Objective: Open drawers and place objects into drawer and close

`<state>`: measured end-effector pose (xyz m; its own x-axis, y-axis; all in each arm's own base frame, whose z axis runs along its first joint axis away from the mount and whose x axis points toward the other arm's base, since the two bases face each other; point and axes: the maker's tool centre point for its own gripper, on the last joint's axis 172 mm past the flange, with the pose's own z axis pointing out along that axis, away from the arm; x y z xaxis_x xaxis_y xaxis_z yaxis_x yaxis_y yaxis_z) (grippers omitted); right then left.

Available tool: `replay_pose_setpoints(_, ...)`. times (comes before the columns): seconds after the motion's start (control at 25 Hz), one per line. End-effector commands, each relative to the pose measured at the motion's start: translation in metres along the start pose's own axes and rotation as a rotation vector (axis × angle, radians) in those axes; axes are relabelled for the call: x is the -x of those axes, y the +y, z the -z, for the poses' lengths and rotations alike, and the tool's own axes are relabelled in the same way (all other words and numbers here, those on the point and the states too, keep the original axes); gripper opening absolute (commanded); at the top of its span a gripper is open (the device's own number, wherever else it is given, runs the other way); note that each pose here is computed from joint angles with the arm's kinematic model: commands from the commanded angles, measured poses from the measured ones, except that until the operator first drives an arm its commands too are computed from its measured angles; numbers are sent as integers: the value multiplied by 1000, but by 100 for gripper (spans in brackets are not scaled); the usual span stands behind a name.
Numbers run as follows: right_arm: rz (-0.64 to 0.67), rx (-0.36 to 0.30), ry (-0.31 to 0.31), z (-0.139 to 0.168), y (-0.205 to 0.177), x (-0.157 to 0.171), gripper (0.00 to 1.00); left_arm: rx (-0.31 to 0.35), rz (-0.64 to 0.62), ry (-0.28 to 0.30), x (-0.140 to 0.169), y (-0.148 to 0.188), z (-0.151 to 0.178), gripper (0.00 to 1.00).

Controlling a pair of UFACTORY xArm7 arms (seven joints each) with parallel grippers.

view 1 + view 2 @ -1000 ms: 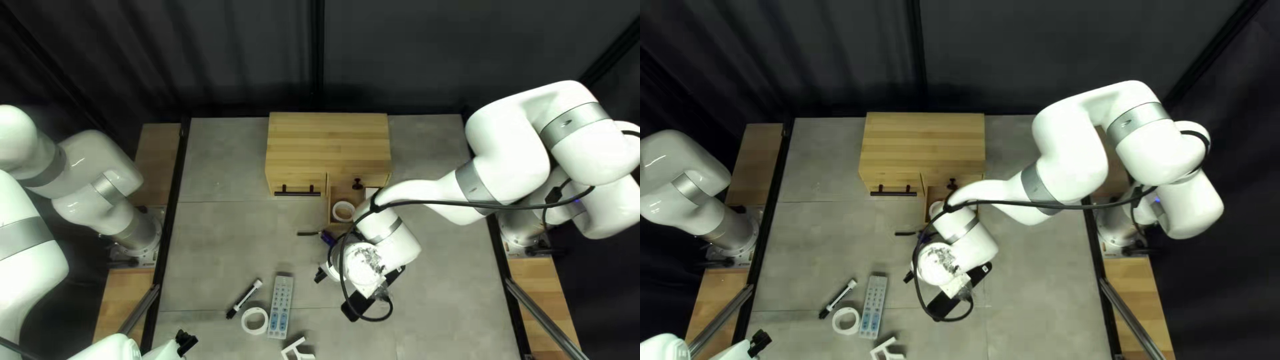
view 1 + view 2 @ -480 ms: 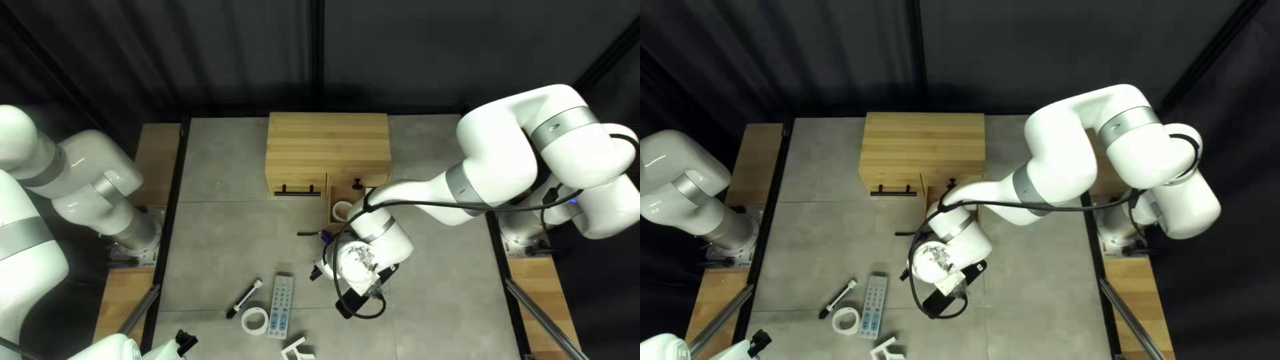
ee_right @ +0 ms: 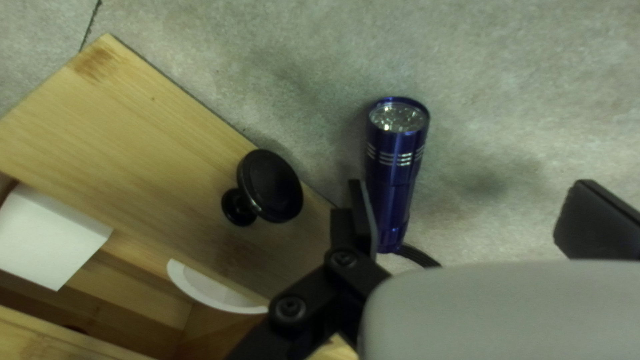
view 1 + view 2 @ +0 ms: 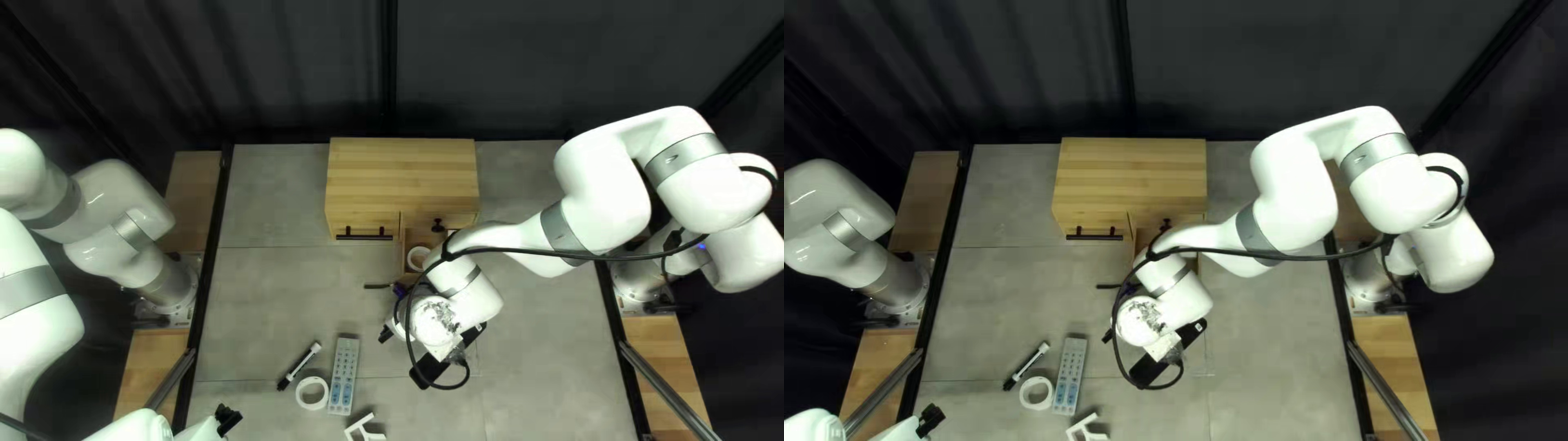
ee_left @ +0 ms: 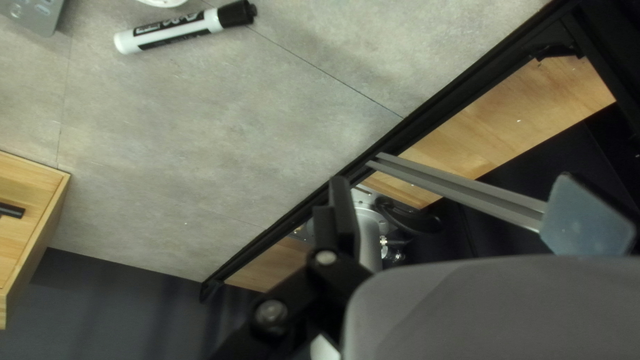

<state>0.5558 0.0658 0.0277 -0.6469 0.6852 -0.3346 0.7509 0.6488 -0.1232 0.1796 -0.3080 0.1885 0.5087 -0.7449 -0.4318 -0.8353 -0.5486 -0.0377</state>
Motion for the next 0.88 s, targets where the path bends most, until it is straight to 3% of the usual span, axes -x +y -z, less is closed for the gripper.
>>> replay_pose_setpoints(0.04, -3, 1, 1, 0, 1, 0, 17, 0, 0, 0, 0, 0, 0, 100)
replay_pose_setpoints(0.12, -3, 1, 1, 0, 1, -1, 28, 0, 0, 0, 0, 0, 0, 100)
replay_pose_setpoints(0.2, -3, 1, -1, 1, 2, 0, 68, 0, 0, 0, 0, 0, 0, 100)
replay_pose_setpoints(0.24, -3, 1, -2, 2, 2, -1, 73, 0, 0, 0, 0, 0, 0, 100)
replay_pose_setpoints(0.32, -1, 0, -3, 2, 2, -1, 78, 0, 0, 0, 0, 0, 0, 100)
replay_pose_setpoints(0.6, 4, -6, -2, 3, 3, -4, 80, 0, 0, 0, 0, 0, 0, 100)
replay_pose_setpoints(0.68, 5, -8, 0, 2, 4, -4, 76, 0, 0, 0, 0, 0, 0, 100)
replay_pose_setpoints(0.72, 4, -8, 1, 2, 4, -4, 69, 0, 0, 0, 0, 0, 0, 100)
replay_pose_setpoints(0.76, 3, -9, 2, 1, 4, -4, 57, 0, 0, 0, 0, 0, 0, 100)
replay_pose_setpoints(0.8, 2, -9, 3, 1, 4, -4, 31, 0, 0, 0, 0, 0, 0, 100)
replay_pose_setpoints(0.84, -1, -9, 4, 1, 5, -4, 13, 0, 0, 0, 0, 0, 0, 100)
replay_pose_setpoints(0.88, -2, -9, 5, 1, 5, -4, 8, 0, 0, 0, 0, 0, 0, 100)
